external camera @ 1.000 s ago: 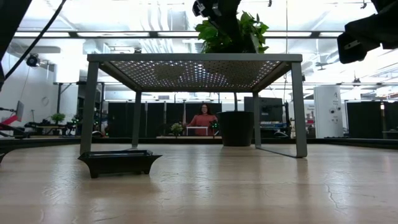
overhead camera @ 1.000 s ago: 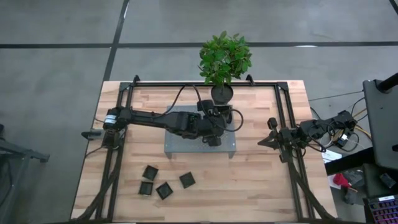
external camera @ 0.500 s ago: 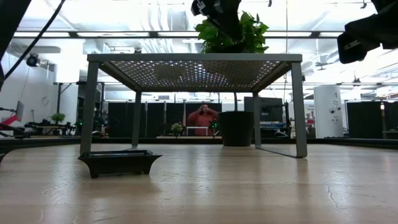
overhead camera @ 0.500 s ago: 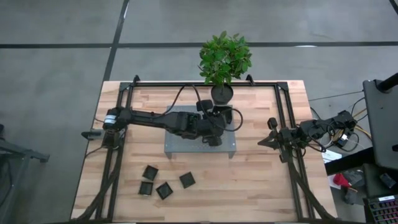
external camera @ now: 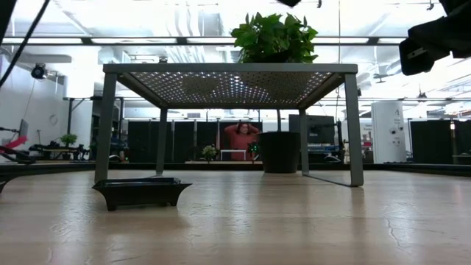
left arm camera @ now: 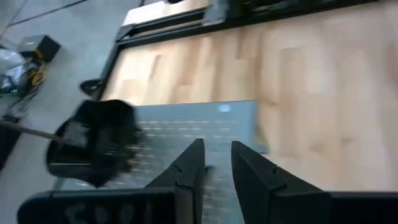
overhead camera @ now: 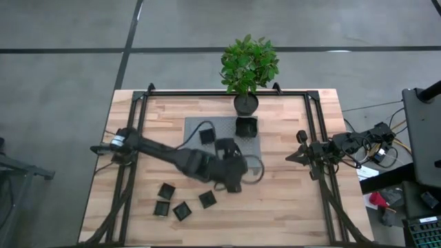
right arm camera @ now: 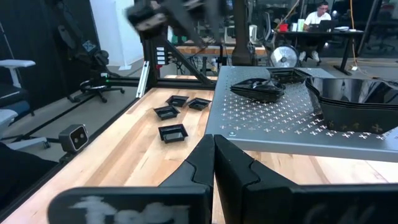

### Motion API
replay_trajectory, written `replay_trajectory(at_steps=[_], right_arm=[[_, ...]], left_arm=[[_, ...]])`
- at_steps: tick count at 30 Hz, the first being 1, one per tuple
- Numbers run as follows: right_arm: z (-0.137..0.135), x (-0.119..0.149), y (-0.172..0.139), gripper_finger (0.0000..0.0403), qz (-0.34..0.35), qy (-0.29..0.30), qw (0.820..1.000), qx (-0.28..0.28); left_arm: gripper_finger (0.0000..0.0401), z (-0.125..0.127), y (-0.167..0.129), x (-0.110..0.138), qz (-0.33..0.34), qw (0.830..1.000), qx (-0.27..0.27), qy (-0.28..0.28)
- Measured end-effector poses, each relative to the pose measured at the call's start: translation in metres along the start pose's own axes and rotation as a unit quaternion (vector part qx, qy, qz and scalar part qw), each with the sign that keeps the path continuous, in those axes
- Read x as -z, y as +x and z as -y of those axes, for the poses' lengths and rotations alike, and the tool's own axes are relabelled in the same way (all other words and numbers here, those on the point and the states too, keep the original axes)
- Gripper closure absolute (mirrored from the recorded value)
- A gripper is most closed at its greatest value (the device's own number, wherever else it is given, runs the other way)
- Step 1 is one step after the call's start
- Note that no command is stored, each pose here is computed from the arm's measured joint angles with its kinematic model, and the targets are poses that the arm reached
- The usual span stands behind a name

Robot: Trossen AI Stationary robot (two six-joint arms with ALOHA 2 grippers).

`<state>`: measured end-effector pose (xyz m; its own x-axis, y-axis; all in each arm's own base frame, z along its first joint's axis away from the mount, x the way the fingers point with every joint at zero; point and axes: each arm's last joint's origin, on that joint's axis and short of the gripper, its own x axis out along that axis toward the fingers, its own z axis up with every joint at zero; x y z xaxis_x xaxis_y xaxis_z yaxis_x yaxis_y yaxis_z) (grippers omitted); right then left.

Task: Pick & Place Mini shaped plates
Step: Stack the black square plate on the black square plate on the shelf

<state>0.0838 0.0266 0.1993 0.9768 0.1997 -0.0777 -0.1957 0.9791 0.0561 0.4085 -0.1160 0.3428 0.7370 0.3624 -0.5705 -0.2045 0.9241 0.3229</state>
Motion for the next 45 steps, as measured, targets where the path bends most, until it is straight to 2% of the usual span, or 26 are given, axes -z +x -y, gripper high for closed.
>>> replay_trajectory(at_steps=[10, 19, 24, 29, 36, 41, 45], right_arm=[[0.0, 0.0, 0.0, 0.0394, 0.0, 0.0, 1.0, 0.0], [0.0, 0.0, 0.0, 0.0394, 0.0, 0.0, 1.0, 0.0], [0.0, 0.0, 0.0, 0.0394, 0.0, 0.0, 1.0, 0.0], [0.0, 0.0, 0.0, 0.0394, 0.0, 0.0, 1.0, 0.0], [0.0, 0.0, 0.0, 0.0394, 0.0, 0.0, 1.0, 0.0], [0.0, 0.0, 0.0, 0.0394, 0.0, 0.0, 1.0, 0.0], [0.0, 0.0, 0.0, 0.0394, 0.0, 0.001, 1.0, 0.0]], left_arm=[[0.0325, 0.064, -0.044, 0.015, 0.002, 0.996, 0.068, -0.059], [0.0327, 0.105, -0.049, 0.063, -0.056, 0.992, 0.079, -0.078], [0.0325, 0.117, -0.039, 0.098, -0.098, 0.989, 0.061, -0.088], [0.0327, 0.127, -0.03, 0.126, -0.13, 0.981, 0.074, -0.122], [0.0327, 0.139, -0.02, 0.146, -0.122, 0.974, 0.109, -0.156], [0.0327, 0.14, -0.014, 0.165, -0.138, 0.974, 0.103, -0.148], [0.0327, 0.142, -0.013, 0.175, -0.146, 0.968, 0.109, -0.171]])
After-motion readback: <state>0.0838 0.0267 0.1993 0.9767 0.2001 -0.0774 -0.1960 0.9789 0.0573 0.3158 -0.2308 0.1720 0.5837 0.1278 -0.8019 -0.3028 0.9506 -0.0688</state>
